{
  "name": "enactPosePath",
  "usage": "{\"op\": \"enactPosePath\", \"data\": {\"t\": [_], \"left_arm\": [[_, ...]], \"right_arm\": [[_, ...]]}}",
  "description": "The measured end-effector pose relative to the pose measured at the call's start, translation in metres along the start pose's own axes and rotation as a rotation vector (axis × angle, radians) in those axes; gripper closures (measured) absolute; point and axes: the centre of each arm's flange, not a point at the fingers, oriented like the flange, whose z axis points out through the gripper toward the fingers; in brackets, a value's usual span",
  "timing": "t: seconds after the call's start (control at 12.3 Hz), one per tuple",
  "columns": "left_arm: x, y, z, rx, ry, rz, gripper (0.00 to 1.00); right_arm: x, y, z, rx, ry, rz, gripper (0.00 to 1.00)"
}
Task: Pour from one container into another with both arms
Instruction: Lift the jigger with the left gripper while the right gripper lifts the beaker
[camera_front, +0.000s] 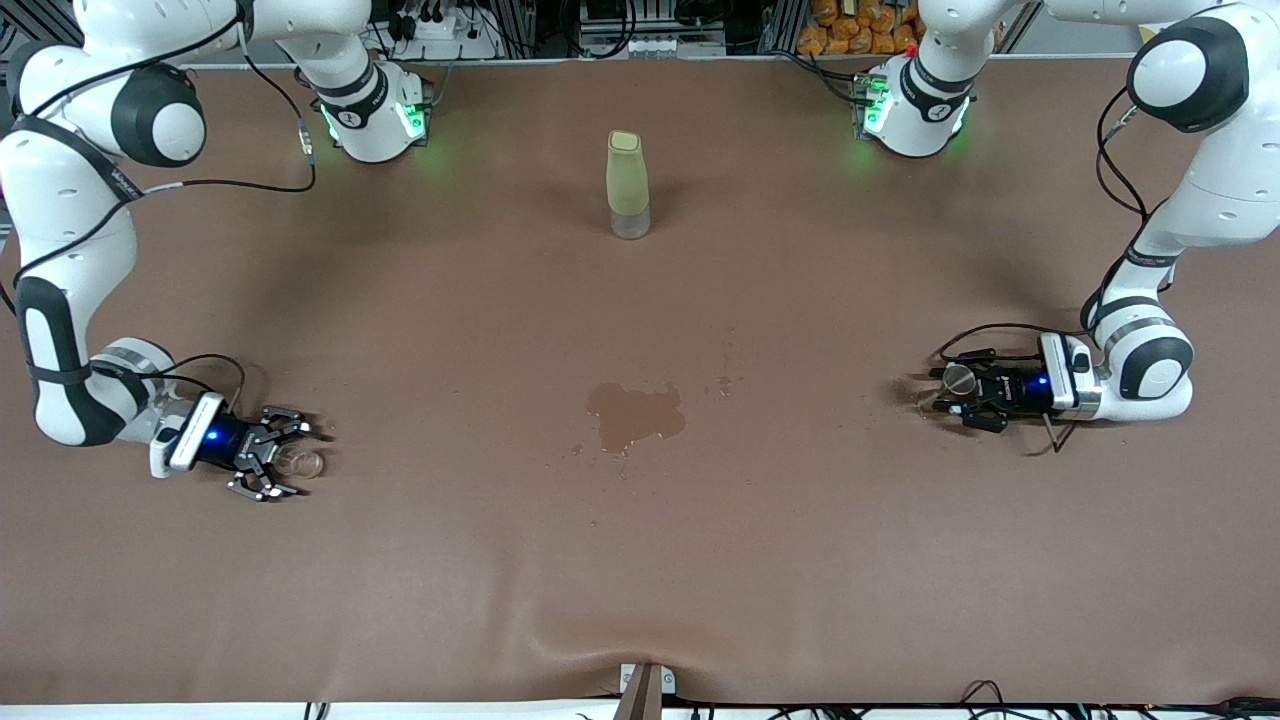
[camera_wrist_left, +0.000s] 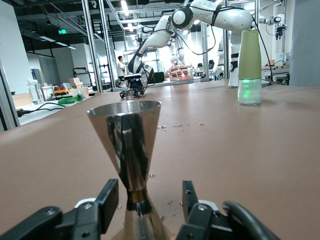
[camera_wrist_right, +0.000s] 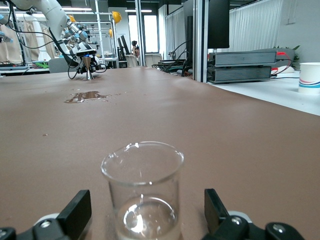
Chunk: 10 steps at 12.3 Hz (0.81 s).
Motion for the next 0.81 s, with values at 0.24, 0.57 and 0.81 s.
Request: {"op": "enactPosePath", "data": {"t": [0.24, 0.57, 0.81], "left_arm": [[0.0, -0.001, 0.0, 0.008, 0.003, 0.0, 0.53], [0.002, -0.001, 0.001, 0.004, 0.015, -0.006, 0.77], [0.003, -0.001, 0.002, -0.003, 0.02, -0.026, 0.78]], "right_arm": [[0.002, 0.0, 0.009, 0.014, 0.001, -0.003, 0.0], [0.004, -0.001, 0.017, 0.027, 0.003, -0.018, 0.0], [0.004, -0.001, 0.02, 0.033, 0.005, -0.027, 0.0]]}}
